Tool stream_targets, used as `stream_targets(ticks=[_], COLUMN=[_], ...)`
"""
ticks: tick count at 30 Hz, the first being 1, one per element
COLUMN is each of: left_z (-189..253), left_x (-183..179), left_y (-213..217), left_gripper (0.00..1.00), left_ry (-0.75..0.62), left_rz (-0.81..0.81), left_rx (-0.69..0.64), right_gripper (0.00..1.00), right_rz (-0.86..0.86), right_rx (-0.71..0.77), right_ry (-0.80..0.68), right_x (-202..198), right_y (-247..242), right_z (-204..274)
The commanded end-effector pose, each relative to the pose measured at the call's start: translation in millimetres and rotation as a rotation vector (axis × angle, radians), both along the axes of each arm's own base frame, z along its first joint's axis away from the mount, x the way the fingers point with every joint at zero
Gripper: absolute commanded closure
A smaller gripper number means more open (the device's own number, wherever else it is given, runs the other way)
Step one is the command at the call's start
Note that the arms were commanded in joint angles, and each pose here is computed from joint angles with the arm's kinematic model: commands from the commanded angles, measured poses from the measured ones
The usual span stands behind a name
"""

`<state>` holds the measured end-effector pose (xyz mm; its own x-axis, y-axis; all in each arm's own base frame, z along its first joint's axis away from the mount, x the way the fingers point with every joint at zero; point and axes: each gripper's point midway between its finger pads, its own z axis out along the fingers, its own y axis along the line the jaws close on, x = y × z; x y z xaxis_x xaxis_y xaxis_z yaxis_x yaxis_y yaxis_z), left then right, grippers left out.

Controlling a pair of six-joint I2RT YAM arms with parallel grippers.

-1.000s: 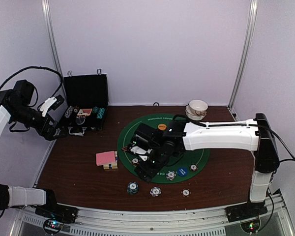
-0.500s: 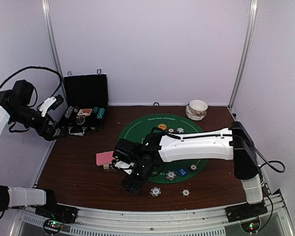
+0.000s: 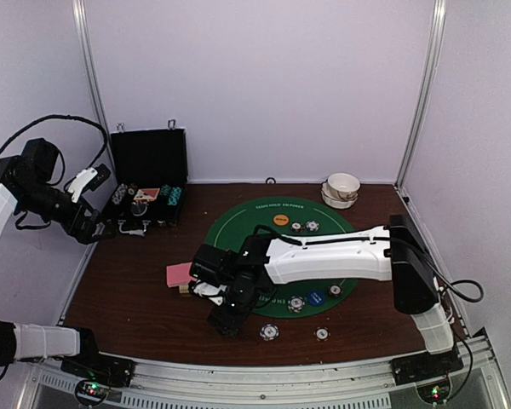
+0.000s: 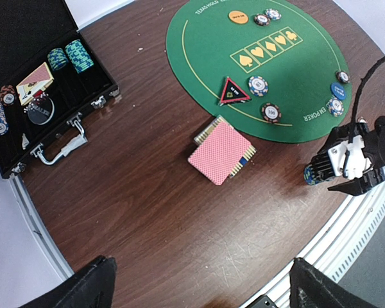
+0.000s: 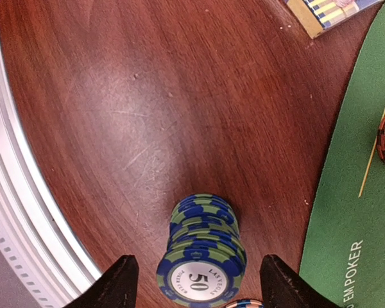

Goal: Distribute texas hold em gaming equipment

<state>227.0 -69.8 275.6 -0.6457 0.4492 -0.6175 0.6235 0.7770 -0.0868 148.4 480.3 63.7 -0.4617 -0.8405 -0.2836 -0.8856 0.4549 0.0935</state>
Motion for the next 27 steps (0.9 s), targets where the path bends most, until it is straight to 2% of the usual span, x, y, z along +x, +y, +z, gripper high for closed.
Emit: stream_targets(ticks=[1, 12, 23, 27], left_z=[5.0, 5.4, 6.6, 6.5], left_x=[-1.3, -0.9, -1.1, -1.0], left_y=[-0.4, -0.1, 0.8, 1.2], left_gripper=[0.02, 0.02, 0.02, 0.02], left_ry=[-0.019, -0.021, -0.026, -0.027], left_rz=[-0.003, -0.002, 0.0, 0.0], left_rx=[-0.008, -0.006, 0.0, 0.003], right_gripper=[0.34, 0.42, 0.59, 0.7], right_rz=[0.004, -0.001, 0.0, 0.003], right_rx=[-0.006, -0.009, -0.002, 0.001], right_ry=[0.004, 0.009, 0.025, 0.032], right_x=[3.4, 6.5, 5.2, 3.8], right_y=[2.1, 1.9, 1.7, 1.5], right_z=[-3.7, -8.6, -5.5, -3.9])
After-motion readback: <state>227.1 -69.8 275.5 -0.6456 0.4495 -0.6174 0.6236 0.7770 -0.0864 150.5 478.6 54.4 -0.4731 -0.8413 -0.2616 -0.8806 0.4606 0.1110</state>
